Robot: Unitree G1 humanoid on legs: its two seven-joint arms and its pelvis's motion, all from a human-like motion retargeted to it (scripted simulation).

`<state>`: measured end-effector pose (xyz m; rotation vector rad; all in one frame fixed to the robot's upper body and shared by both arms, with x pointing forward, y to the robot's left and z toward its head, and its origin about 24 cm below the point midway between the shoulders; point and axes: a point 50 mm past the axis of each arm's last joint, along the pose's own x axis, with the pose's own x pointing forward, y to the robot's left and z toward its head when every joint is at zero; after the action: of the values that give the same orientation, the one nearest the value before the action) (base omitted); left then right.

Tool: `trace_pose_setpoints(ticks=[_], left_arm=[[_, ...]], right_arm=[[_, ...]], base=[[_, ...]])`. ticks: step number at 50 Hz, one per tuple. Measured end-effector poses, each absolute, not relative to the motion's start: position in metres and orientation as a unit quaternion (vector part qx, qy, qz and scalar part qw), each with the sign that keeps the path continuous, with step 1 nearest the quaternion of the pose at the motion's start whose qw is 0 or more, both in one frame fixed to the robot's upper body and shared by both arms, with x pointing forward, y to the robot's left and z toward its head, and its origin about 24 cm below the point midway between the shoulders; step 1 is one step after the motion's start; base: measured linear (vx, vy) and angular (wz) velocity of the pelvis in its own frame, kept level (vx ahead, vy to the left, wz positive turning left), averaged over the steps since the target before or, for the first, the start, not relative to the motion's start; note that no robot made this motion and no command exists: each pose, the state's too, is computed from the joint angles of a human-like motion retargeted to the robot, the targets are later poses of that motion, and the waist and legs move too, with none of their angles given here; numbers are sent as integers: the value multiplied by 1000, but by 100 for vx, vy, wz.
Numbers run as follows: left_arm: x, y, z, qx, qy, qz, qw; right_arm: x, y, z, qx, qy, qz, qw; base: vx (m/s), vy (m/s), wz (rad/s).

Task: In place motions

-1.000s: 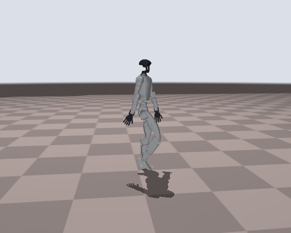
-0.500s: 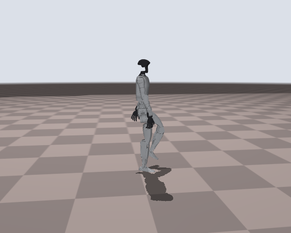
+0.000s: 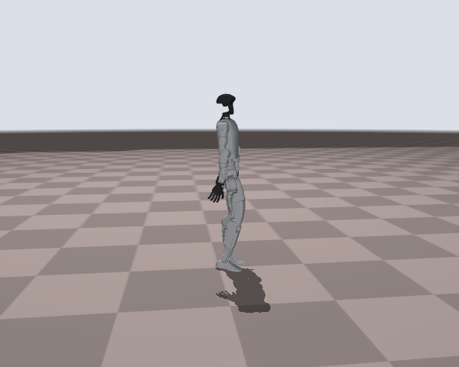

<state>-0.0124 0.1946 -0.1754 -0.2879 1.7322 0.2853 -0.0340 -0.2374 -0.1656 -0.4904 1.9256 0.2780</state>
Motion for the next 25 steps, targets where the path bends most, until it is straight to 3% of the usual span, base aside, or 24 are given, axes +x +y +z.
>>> trace_pose_setpoints(ticks=[4, 9, 16, 25], left_arm=[[65, 211, -171, -80, 694, 69, 712], [104, 232, -160, -60, 640, 59, 764], [84, 228, -165, -48, 672, 58, 737], [-12, 191, -178, -100, 746, 83, 653]], right_arm=[[-58, -256, -156, -133, 841, 44, 523], [-52, -256, -157, -167, 835, 26, 524], [-48, -224, -169, -107, 809, 84, 571], [-35, -213, -172, -141, 799, 113, 574]], base=[[-14, 14, -82], [-16, 5, -31], [0, -2, -16], [12, -6, 47]])
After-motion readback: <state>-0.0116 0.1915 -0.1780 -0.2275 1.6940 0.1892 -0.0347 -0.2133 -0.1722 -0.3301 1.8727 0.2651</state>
